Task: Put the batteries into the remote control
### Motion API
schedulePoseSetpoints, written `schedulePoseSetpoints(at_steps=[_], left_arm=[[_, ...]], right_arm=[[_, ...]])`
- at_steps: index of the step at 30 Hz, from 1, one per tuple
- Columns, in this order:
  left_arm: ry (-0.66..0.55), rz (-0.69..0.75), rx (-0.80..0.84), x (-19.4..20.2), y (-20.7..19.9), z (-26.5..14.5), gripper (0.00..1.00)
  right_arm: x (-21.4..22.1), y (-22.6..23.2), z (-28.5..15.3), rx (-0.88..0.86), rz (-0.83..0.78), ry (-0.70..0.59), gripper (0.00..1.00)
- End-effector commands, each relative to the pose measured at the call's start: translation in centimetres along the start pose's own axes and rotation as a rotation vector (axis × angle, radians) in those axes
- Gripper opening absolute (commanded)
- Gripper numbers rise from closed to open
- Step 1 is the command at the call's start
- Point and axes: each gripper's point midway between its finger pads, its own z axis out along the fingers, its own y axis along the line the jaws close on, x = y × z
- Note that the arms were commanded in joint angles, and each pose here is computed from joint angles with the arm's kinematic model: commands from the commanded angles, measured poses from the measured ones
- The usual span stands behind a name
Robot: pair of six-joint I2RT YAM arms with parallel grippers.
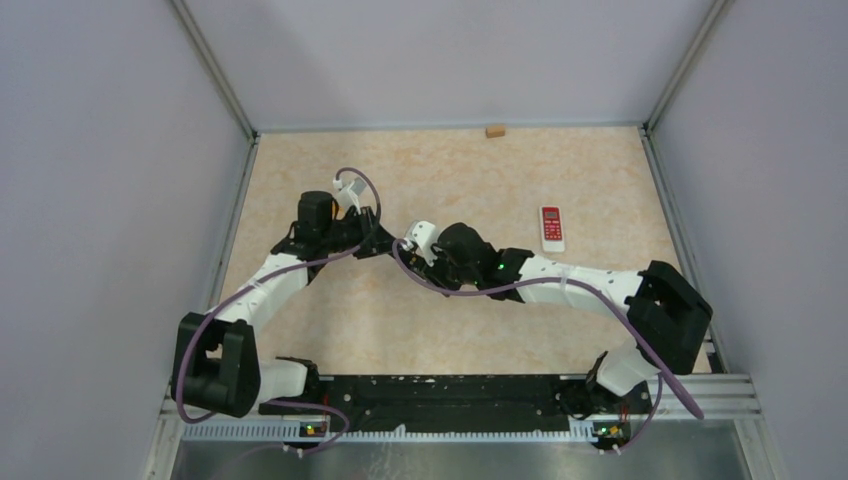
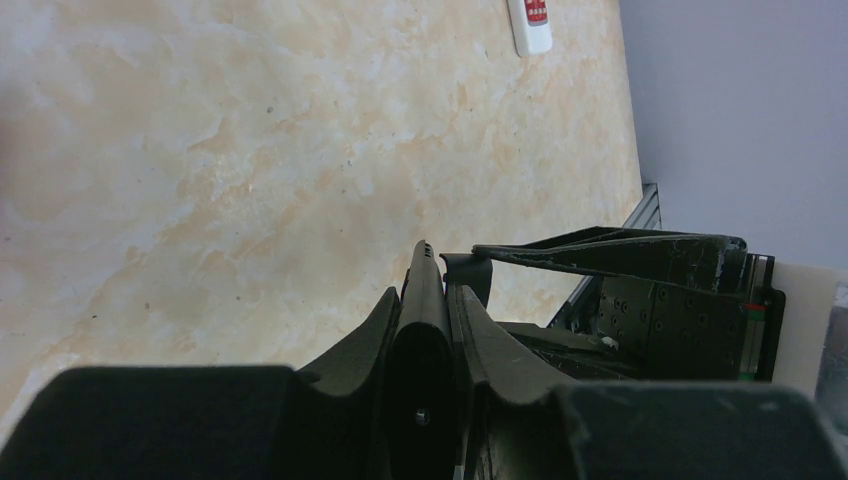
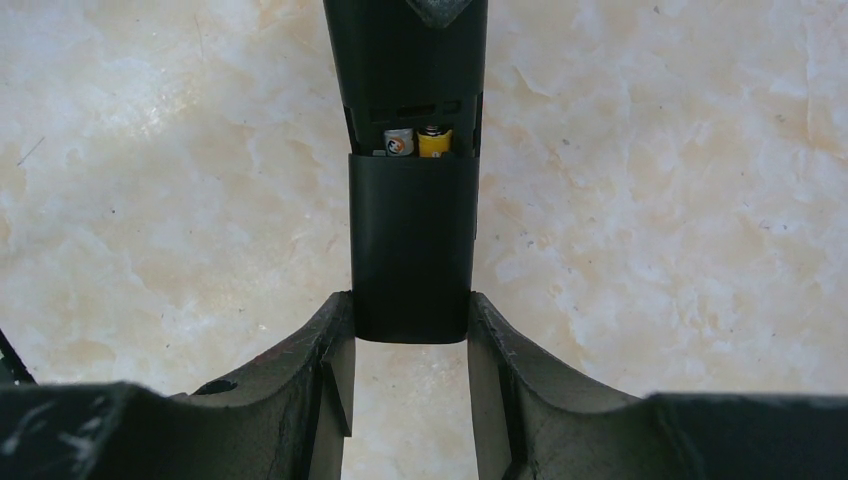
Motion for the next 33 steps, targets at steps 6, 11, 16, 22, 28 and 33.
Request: schedulePoseSetpoints(at_steps=[6,11,16,22,28,33], left_arm=[[-0.045,0.075,0.039,-1.0,-1.5,-0.6,0.00],[-0.058,0.073,0.025,-1.3,-1.4,-0.7,0.00],[-0.060,0.069,0.018,-1.4,-1.4,-0.7,0.00],[-0.053,0.062,0.025,-1.3,-1.6,-0.7,0.00],[-0.043,0.053,0.027,-1.1,-1.6,-0.7,0.00],[-0.038,0.058,0.034,-1.1,-1.8,-0.8,0.00]], right_arm=[[-4.0,0.1,-0.5,0.000,0.009,-0.120,0.24],[-4.3,0.2,-0.6,-0.006,0.008,-0.134,0.24],[-4.5,0.2,-0.7,-0.011,0.007,-0.143,0.24],[-4.4,0.0,-0.8,0.003,0.009,-0.144,0.24],[-4.9,0.0,-1.0,0.002,0.009,-0.159,0.24],[-4.7,0.1,-0.9,-0.002,0.010,-0.157,0.24]])
